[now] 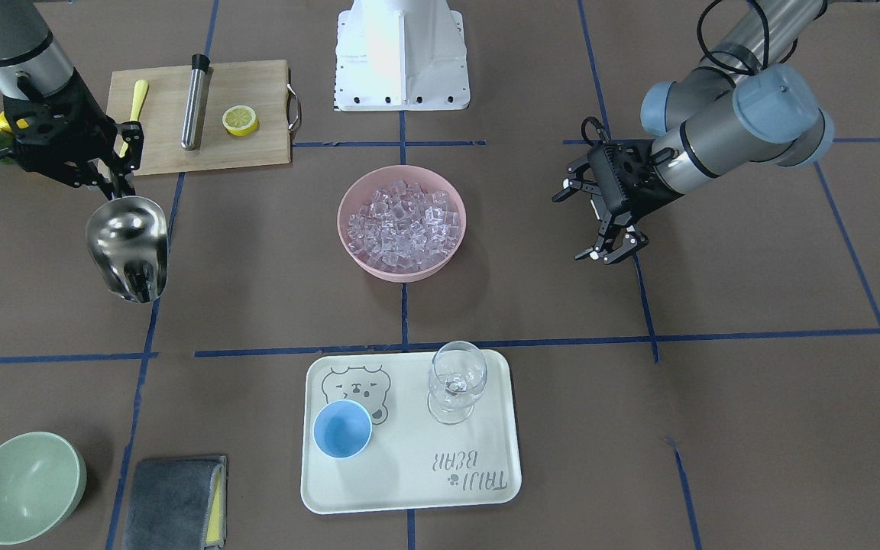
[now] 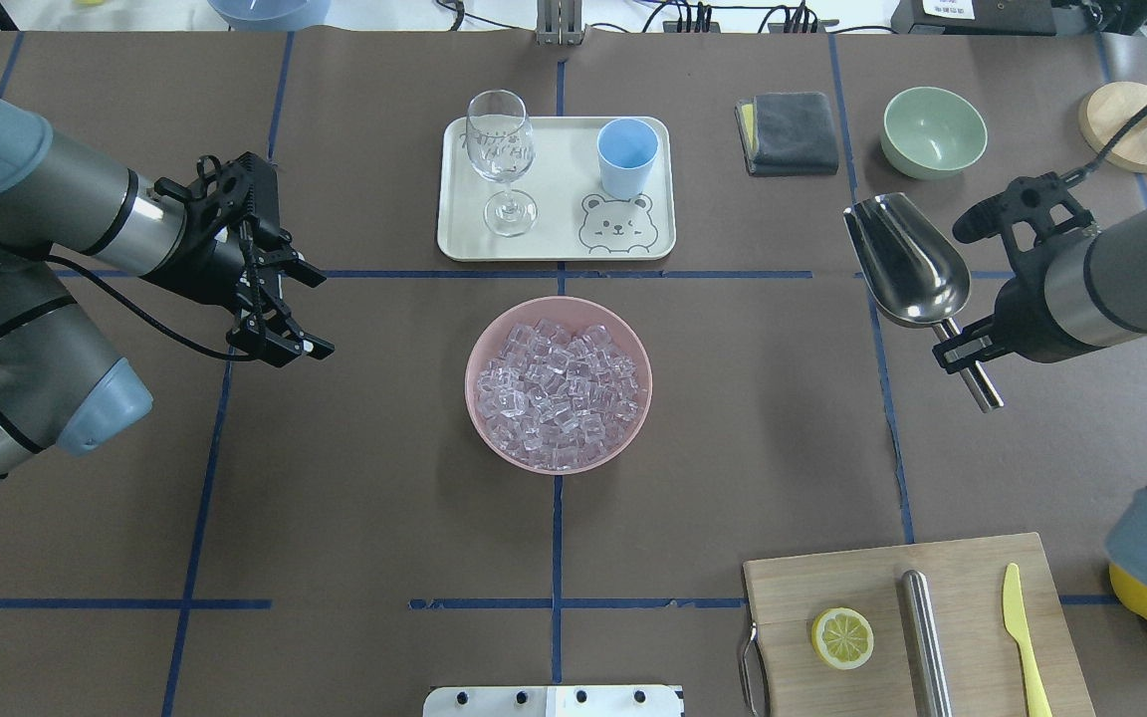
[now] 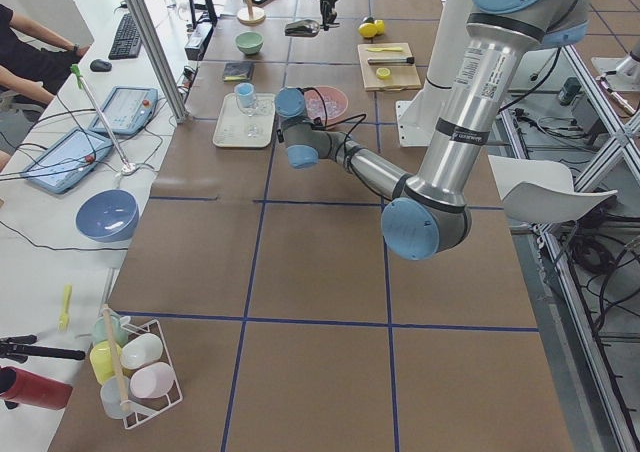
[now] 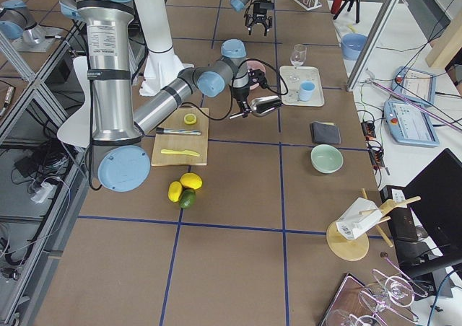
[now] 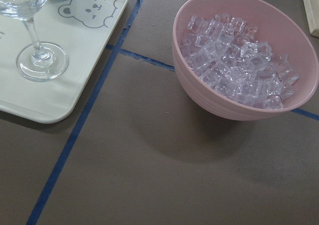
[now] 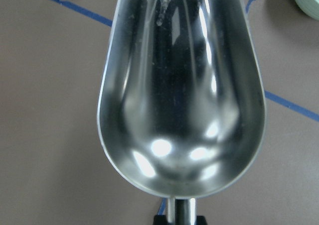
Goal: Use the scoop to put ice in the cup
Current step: 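Lift the metal scoop with the right gripper and carry it toward the pink bowl, then bring the left gripper to the bowl rim while the right lowers the scoop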
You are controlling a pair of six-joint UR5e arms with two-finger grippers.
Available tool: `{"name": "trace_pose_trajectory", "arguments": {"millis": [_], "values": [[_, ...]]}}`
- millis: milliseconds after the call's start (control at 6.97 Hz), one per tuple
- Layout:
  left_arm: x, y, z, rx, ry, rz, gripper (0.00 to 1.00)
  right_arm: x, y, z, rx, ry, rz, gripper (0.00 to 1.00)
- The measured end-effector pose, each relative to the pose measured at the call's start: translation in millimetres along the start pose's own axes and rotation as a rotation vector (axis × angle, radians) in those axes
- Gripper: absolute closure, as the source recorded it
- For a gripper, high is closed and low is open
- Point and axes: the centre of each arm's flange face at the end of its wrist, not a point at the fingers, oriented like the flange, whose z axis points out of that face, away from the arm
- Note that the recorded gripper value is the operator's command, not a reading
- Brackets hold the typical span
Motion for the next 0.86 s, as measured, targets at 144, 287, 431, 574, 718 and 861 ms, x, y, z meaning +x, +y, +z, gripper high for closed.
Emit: {"name": "trace_pose_trajectory", "arguments": {"millis": [144,287,431,574,718,861], "values": [[1,-5,0,0.01,0.0,0.015,0.0,-21,-18,-4,-0.052,0.065,-0.075,1.0],[3,-9,-1,0.031,0.001,0.041,0.0,-42,-39,-16,-0.116,0.122,-0.188,1.0],[4,-9,1,0.054,0.005,0.066,0.0,-59,-57,-31,-0.172,0.163,-0.33,1.0],[8,-6,10,0.062,0.02,0.082,0.0,-71,-73,-45,-0.196,0.183,-0.47,1.0],[17,-6,22,0.061,0.04,0.093,0.0,-77,-84,-61,-0.187,0.196,-0.568,1.0],[23,-8,33,0.06,0.048,0.1,0.0,-82,-87,-71,-0.19,0.203,-0.62,1.0]]}}
